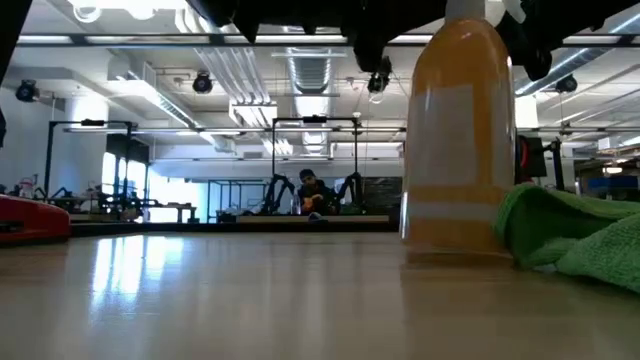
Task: Apply microfiber cloth
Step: Spray the front screen of the blue cellphone with the yellow spray bottle
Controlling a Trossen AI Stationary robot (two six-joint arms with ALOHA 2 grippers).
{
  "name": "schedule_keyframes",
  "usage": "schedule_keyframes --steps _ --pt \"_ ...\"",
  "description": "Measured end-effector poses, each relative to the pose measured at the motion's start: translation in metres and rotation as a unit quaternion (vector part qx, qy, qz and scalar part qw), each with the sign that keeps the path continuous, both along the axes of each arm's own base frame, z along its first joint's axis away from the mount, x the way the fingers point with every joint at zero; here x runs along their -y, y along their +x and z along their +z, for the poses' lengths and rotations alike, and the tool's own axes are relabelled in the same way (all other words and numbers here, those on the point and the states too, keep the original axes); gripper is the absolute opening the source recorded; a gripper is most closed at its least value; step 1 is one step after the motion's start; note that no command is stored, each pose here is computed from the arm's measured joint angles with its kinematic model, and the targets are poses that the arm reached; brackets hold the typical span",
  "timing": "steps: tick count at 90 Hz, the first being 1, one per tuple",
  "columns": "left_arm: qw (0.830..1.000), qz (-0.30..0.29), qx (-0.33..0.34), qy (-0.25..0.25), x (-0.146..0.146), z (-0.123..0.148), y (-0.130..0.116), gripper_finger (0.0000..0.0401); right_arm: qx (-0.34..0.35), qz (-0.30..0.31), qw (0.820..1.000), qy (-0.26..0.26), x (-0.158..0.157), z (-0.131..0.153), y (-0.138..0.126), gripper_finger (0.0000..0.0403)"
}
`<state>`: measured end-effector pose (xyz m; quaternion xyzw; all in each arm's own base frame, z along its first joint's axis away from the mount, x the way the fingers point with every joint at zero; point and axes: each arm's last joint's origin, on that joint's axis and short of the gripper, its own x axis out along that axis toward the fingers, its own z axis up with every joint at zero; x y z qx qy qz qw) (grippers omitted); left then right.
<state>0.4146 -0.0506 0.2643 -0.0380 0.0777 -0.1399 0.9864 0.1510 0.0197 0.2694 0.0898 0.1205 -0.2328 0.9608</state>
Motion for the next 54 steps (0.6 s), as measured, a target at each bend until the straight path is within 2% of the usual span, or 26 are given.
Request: schedule_keyframes --steps 20,38,48,54 --pt "1.000 -0.003 -0.011 0.005 0.006 -0.001 -0.001 0.0059 0.000 0.001 1.000 0.001 0.000 0.000 0.000 0.0008" --pt "0.998 -0.011 -0.057 0.012 0.012 -0.003 -0.008 0.0073 0.000 0.005 1.000 0.004 0.000 0.000 0.000 0.0008" --pt "0.998 -0.018 -0.061 0.030 0.015 -0.001 -0.012 0.0079 0.000 0.009 1.000 0.006 -0.001 0.000 0.000 0.0008" --pt "0.997 0.002 -0.062 0.048 0.014 -0.001 -0.012 0.0081 0.001 0.009 1.000 0.007 -0.001 0.000 0.000 0.0008"
